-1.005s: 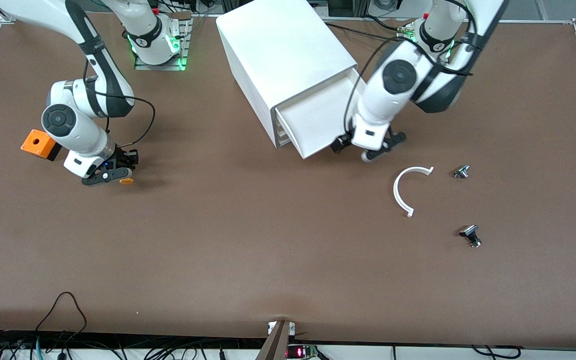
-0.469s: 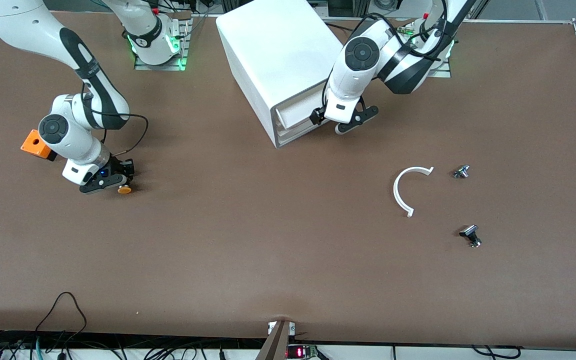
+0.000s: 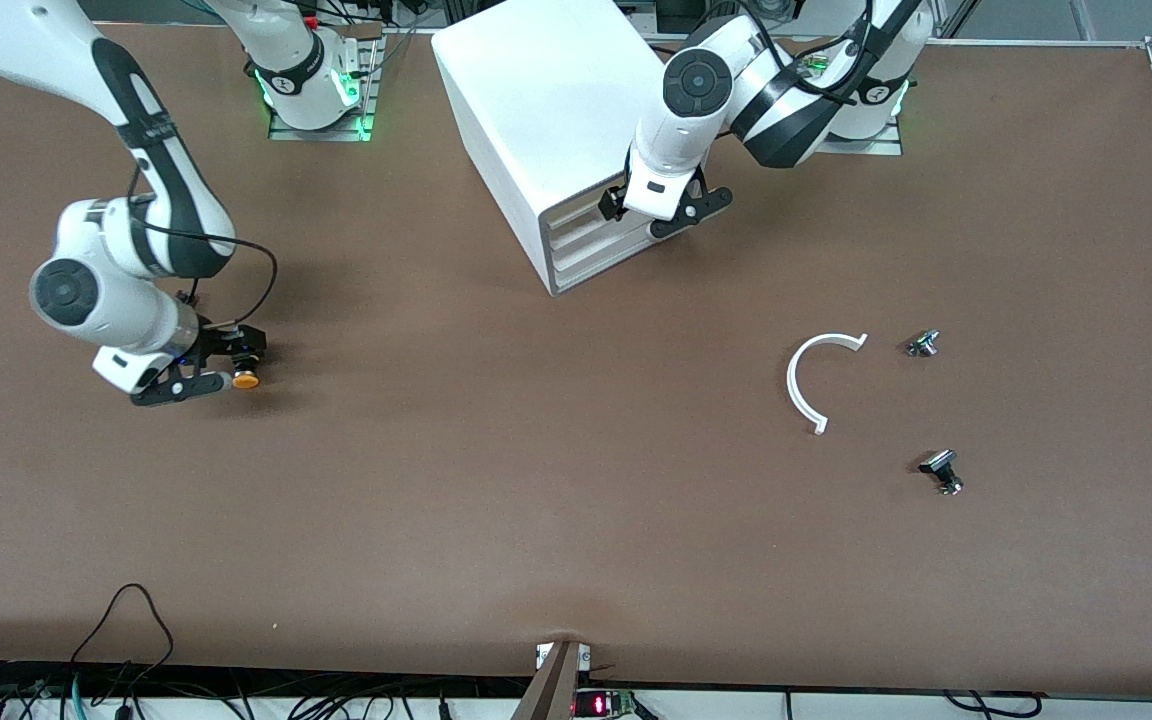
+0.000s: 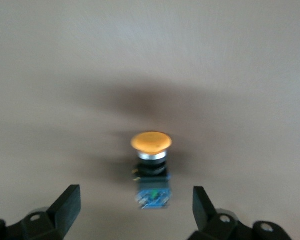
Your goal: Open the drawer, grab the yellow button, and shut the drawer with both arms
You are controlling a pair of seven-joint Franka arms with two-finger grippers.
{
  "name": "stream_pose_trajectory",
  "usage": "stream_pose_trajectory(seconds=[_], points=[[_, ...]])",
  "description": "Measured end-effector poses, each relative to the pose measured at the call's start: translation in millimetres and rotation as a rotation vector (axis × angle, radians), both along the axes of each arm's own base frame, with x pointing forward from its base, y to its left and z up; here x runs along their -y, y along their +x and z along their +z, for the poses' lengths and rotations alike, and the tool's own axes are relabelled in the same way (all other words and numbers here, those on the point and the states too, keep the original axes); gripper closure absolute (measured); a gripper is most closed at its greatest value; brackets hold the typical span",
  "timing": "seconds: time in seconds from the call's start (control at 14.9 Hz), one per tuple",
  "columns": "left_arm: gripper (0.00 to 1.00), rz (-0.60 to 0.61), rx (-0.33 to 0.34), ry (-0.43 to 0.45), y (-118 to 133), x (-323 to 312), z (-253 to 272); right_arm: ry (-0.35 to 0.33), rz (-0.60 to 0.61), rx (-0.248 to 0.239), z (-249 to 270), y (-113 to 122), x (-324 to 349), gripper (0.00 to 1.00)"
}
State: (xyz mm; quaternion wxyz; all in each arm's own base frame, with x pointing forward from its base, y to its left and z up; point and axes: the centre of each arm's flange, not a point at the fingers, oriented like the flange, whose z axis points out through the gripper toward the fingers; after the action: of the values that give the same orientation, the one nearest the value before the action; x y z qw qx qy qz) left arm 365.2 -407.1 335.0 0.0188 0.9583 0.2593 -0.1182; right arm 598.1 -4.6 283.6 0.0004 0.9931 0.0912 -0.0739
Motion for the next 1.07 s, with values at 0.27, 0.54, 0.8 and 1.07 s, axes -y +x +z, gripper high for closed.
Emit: stream_pose_trajectory(seconds=[0.27,0.54,0.8,1.07], points=[[0.00,0.064,0.014,0.001,40,-36,0,0.035,-0.071,-0.018,99,31,-15,0.00],[0.00,-0.041,0.105,-0.050,131,-139,14,0.022,-0.155,-0.049,145,36,-50,0.00],[0.00,-0.156,0.175,-0.029,187,-231,68,-0.009,-0.179,-0.036,210,35,-100,0.00],[0.00,-0.177,0.191,0.019,201,-285,152,-0.072,-0.169,0.064,257,30,-110,0.00]])
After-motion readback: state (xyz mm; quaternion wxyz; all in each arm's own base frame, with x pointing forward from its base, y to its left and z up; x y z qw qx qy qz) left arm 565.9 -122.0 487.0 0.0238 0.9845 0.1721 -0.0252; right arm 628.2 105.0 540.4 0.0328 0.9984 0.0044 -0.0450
